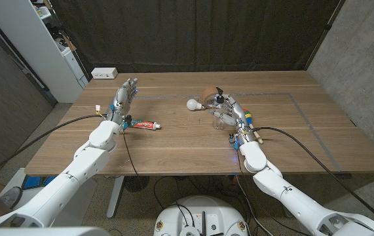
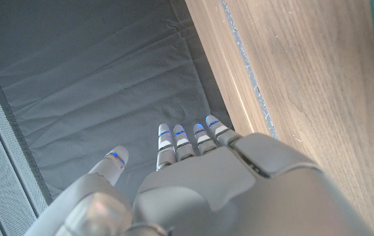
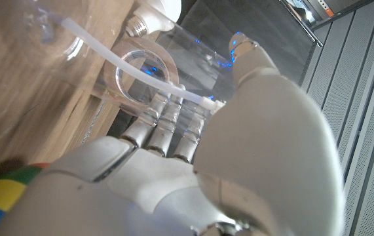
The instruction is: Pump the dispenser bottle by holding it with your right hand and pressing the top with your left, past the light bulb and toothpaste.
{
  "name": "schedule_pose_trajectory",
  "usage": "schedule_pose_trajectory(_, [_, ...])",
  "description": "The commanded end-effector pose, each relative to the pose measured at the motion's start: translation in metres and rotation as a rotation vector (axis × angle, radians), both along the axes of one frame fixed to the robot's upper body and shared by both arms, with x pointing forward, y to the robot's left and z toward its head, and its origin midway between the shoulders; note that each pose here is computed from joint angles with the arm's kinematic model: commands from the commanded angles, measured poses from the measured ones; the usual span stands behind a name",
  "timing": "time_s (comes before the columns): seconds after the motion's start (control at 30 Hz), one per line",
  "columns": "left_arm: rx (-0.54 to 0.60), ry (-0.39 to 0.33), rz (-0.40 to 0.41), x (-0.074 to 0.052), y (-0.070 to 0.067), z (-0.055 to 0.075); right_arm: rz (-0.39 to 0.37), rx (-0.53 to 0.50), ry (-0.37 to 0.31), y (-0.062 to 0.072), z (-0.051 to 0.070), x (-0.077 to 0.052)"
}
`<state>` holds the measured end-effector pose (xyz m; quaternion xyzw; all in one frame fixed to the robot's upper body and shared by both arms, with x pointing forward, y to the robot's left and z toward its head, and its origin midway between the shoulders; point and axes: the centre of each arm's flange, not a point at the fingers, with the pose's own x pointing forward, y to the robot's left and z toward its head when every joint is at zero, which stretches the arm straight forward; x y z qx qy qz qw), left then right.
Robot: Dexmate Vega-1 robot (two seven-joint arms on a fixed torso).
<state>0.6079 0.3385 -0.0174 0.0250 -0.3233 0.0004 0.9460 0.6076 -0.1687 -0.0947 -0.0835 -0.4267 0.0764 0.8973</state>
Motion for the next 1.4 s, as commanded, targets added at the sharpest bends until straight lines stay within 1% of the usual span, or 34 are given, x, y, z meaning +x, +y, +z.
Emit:
schedule_pose_trajectory(0.03, [-0.016,0.013,-0.005,0.007,0.003,-0.003,0.016,-0.033,0.035,0.001,0.003,0.005])
schedule_pose_trajectory(0.37, [-0.017,0.019,-0.008,0.012,0.003,-0.003,0.024,-0.035,0.046,0.000,0.004,0.007])
schedule_pose_trajectory(0.63, [-0.011,0.021,-0.014,0.015,0.002,-0.001,0.027,-0.036,0.051,-0.003,0.002,0.007])
schedule_pose_trajectory(0.97, [-0.014,0.024,-0.015,0.017,0.000,-0.002,0.016,-0.042,0.056,-0.004,0.001,0.007])
schedule_pose_trajectory(1.4, [-0.013,0.034,-0.018,0.018,-0.003,-0.003,0.037,-0.061,0.062,-0.008,0.000,0.005])
